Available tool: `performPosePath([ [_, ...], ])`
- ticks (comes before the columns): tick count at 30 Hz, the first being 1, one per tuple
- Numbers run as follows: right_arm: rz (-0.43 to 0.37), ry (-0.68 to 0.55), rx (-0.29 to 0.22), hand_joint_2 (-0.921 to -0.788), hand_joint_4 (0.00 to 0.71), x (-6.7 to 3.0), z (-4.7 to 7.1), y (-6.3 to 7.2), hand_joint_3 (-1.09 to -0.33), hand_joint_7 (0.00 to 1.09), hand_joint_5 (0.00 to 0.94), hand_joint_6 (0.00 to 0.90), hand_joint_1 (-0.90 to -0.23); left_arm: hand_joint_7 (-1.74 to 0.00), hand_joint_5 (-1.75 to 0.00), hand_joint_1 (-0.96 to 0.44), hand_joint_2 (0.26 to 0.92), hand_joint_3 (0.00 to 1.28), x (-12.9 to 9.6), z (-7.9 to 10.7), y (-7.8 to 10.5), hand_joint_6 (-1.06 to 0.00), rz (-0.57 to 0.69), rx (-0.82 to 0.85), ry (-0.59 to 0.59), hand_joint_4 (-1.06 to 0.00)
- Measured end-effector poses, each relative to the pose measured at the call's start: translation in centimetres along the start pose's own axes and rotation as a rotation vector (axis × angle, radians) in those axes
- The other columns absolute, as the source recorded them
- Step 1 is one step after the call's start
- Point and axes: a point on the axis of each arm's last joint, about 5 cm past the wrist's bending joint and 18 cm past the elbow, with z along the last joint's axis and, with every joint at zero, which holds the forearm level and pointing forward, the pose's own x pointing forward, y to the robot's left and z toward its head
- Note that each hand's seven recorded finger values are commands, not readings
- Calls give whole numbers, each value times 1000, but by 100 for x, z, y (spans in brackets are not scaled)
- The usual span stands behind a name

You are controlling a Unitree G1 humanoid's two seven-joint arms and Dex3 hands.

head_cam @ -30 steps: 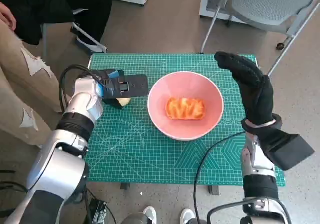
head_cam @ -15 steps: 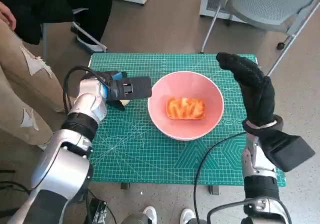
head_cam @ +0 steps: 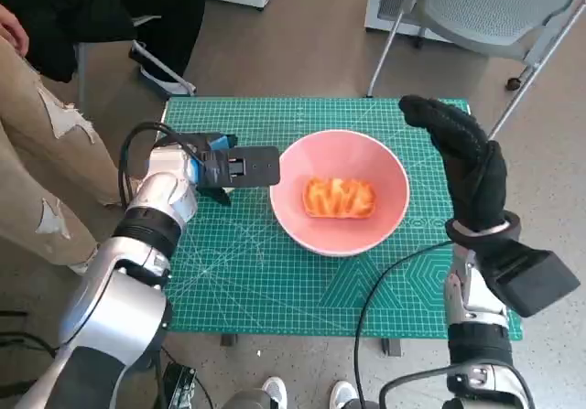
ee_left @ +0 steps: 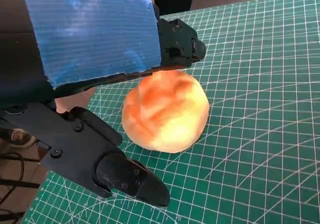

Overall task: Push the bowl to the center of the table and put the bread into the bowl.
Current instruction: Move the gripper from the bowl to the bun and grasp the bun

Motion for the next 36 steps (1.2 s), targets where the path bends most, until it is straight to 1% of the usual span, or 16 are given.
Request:
performPosePath([
  [1, 0, 1, -1, -921, 191, -1, 0, 1, -785, 507, 3, -1, -667, -53, -57, -193, 717, 11, 0, -2, -1, -327, 8, -3, 0, -290],
  [3, 0, 2, -2, -921, 191, -4, -1, 2, -785, 506, 3, -1, -667, -93, -108, -115, 740, 20, 1, -6, -3, -442, 33, -11, 3, -440],
  [4, -1, 3, -3, -921, 192, -4, -1, 2, -785, 506, 3, -1, -667, -125, -484, 65, 788, 44, 1, -9, -4, -532, 48, -17, 6, -558],
  [5, -1, 3, -3, -921, 192, -6, 0, 2, -784, 506, 3, -1, -667, -146, -728, 180, 819, 60, 2, -12, -7, -589, 70, -28, 11, -630],
  [6, -2, 3, -3, -921, 192, -6, 0, 3, -784, 506, 3, -1, -668, -188, -830, 224, 790, 143, 3, -13, -11, -608, 93, -36, 16, -654],
  [8, -2, 2, -3, -921, 192, -6, 1, 2, -783, 506, 3, -1, -669, -386, -1164, 343, 612, 556, 6, -12, -24, -624, 140, -45, 27, -691],
  [11, -2, 1, -3, -921, 192, -3, 4, 2, -783, 507, 3, -1, -670, -598, -1356, 398, 518, 787, 13, -11, -52, -574, 189, -49, 40, -687],
  [17, -1, -2, -4, -921, 192, 4, 14, -2, -783, 506, 3, -1, -672, -724, -1351, 403, 577, 695, 26, -19, -103, -488, 195, -42, 41, -695],
  [21, 0, -5, -5, -921, 193, 7, 20, -1, -783, 506, 3, -1, -673, -769, -1331, 400, 608, 638, 26, -17, -103, -499, 195, -35, 33, -697],
  [22, 0, -6, -5, -921, 193, 7, 20, -1, -783, 506, 3, -1, -673, -861, -1314, 320, 636, 591, 26, -17, -103, -525, 194, -33, 31, -685],
  [23, 0, -6, -5, -921, 194, 7, 20, -1, -783, 506, 3, -1, -673, -1042, -1281, 164, 713, 464, 26, -17, -103, -569, 194, -31, 29, -655],
  [24, 0, -6, -5, -921, 194, 6, 20, -1, -783, 506, 3, -1, -674, -1110, -1268, 106, 742, 416, 26, -16, -103, -586, 194, -30, 26, -643],
  [28, 0, -5, -4, -921, 195, 7, 20, -1, -783, 506, 4, -1, -674, -1213, -1264, 28, 825, 291, 27, -14, -103, -584, 195, -27, 21, -608],
  [33, 0, -3, -3, -921, 196, 7, 19, -1, -783, 506, 4, -1, -674, -1263, -1284, 6, 887, 206, 26, -15, -102, -558, 200, -26, 20, -572],
  [34, -1, -3, -2, -921, 197, 6, 19, -1, -783, 506, 4, -1, -674, -1163, -1272, 81, 869, 219, 27, -15, -102, -510, 201, -27, 20, -602],
  [36, -1, -2, -1, -921, 198, 6, 18, -1, -783, 506, 5, -1, -674, -713, -1297, 267, 737, 426, 27, -15, -103, -428, 201, -27, 20, -659],
])
